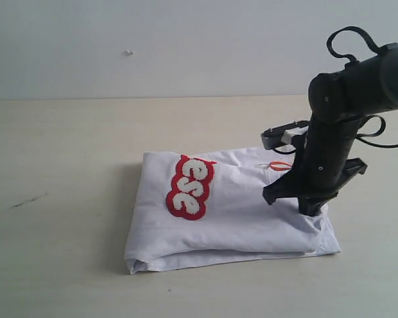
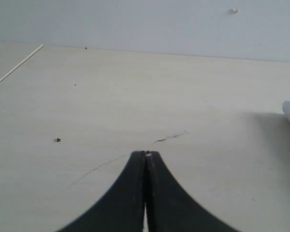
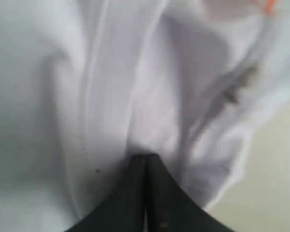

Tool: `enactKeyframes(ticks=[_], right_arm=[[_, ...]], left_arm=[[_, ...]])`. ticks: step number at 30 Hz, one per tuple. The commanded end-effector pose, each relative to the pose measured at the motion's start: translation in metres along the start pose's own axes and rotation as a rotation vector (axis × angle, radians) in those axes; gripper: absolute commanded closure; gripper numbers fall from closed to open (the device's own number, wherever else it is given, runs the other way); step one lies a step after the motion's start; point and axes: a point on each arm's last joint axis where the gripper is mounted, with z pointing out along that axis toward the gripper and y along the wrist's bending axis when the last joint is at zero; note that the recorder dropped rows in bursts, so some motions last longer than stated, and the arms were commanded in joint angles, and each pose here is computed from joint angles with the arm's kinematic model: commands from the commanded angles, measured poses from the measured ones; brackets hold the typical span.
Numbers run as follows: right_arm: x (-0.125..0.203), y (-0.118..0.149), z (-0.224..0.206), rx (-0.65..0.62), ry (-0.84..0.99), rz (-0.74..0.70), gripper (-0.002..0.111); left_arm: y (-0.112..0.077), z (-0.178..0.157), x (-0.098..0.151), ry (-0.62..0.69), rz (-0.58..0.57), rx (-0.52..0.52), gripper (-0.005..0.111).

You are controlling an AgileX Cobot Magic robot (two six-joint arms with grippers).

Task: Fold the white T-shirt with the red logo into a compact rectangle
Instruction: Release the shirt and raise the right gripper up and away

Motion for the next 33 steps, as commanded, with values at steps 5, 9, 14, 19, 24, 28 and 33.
enactKeyframes(ticks=[5,9,14,19,24,28,33], right_arm=[[-0.004,-0.013,-0.03,0.14,-0.135,0.083,0.108],[-0.004,0.002,-0.033,-0.029,-0.139,0.028,0.108],[-0.004,0.017,-0.042,-0.116,-0.169,-0.003,0.108],[-0.002,0.049,-0.03,-0.106,-0.133,-0.11,0.108],[0.0,0.067,-0.003,-0.098,-0.065,-0.16,0.108],[0.003,0.076,0.025,-0.094,0.012,-0.18,0.108],[0.001,0.076,0.033,-0.089,0.004,-0.182,0.108]], left_arm=[[-0.001,0.0,0.0,-0.005,-0.01,0.006,0.107],[-0.001,0.0,0.0,-0.005,-0.01,0.006,0.107],[-0.001,0.0,0.0,-0.005,-0.01,0.006,0.107],[-0.001,0.0,0.0,-0.005,-0.01,0.006,0.107],[-0.001,0.0,0.0,-0.005,-0.01,0.006,0.107],[-0.001,0.0,0.0,-0.005,-0.01,0.006,0.107],[-0.001,0.0,0.0,-0.005,-0.01,0.006,0.107]])
